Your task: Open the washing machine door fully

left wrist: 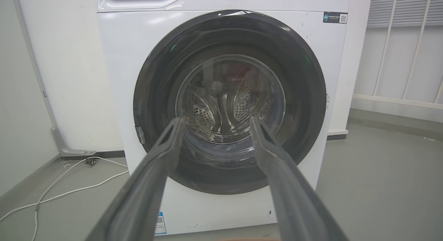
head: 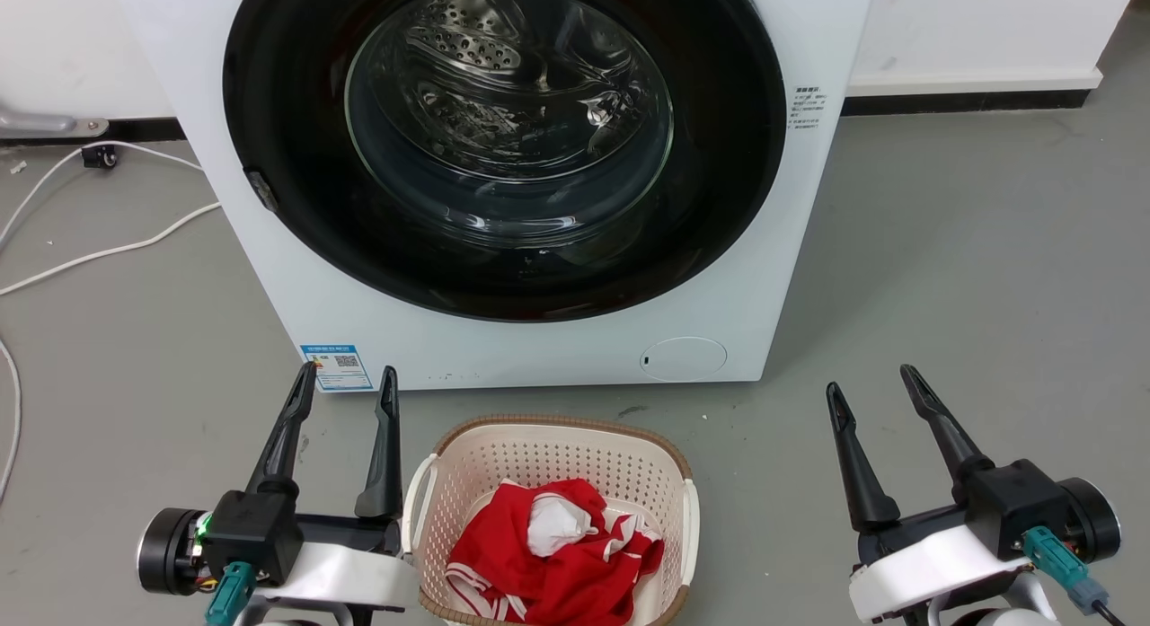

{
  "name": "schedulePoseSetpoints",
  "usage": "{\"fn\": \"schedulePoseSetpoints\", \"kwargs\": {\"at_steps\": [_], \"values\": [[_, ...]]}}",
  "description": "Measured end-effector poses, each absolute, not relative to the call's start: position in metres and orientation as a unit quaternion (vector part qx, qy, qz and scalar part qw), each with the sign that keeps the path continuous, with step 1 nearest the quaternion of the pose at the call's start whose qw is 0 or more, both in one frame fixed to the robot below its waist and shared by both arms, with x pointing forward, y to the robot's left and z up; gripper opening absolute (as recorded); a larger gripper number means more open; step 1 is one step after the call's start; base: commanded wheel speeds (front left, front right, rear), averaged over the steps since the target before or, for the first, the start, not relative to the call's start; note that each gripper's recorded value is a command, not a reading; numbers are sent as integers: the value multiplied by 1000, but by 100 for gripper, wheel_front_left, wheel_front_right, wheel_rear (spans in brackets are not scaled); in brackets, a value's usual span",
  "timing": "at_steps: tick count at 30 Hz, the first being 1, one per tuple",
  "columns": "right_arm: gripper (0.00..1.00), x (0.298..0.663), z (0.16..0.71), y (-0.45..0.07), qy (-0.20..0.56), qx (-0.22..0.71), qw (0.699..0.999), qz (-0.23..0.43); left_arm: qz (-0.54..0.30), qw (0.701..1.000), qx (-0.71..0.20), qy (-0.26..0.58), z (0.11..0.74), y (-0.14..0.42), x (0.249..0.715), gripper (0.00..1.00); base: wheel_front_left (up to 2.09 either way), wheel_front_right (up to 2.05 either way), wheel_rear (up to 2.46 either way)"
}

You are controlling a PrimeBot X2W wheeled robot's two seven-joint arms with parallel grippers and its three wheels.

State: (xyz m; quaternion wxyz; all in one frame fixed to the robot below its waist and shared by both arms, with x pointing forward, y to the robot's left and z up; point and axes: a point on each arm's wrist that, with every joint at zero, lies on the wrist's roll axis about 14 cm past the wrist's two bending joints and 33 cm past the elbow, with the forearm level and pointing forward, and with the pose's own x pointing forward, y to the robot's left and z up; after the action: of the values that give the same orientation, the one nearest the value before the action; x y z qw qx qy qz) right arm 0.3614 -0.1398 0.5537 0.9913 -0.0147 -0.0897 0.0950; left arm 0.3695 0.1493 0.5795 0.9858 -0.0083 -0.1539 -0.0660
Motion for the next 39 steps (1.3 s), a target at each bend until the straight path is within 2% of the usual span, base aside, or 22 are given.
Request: {"fn": "schedulePoseSetpoints", "kwargs": {"at_steps": [10,11,12,13,21,26,28,31,35,37,39], "values": [[100,361,553,-141,-86,-10,992,93,-65,986,-12,-150,577,149,369,100,0,0,0],[50,361,552,-141,-86,-8,992,93,-65,987,-13,-150,577,149,369,100,0,0,0],[6,361,552,-141,-84,-3,992,92,-65,987,-12,-149,576,149,369,100,0,0,0],[0,361,552,-142,-84,0,992,92,-65,987,-12,-149,576,149,368,100,0,0,0],[0,361,549,-143,-78,30,992,90,-65,987,-11,-147,575,149,369,100,0,0,0],[0,360,548,-145,-80,198,974,80,-64,987,-11,-147,575,149,369,100,0,0,0],[0,359,551,-145,-86,282,953,75,-64,987,-11,-147,575,149,369,100,0,0,0],[0,360,554,-147,-91,435,894,63,-63,987,-11,-147,575,149,370,100,0,0,0],[0,365,562,-156,-98,643,759,40,-63,987,-12,-146,574,149,370,100,0,0,0],[0,369,565,-162,-102,710,696,30,-61,987,-14,-147,575,150,371,100,0,0,0],[0,373,568,-169,-108,755,646,22,-58,987,-15,-148,575,151,372,100,0,0,0]]}}
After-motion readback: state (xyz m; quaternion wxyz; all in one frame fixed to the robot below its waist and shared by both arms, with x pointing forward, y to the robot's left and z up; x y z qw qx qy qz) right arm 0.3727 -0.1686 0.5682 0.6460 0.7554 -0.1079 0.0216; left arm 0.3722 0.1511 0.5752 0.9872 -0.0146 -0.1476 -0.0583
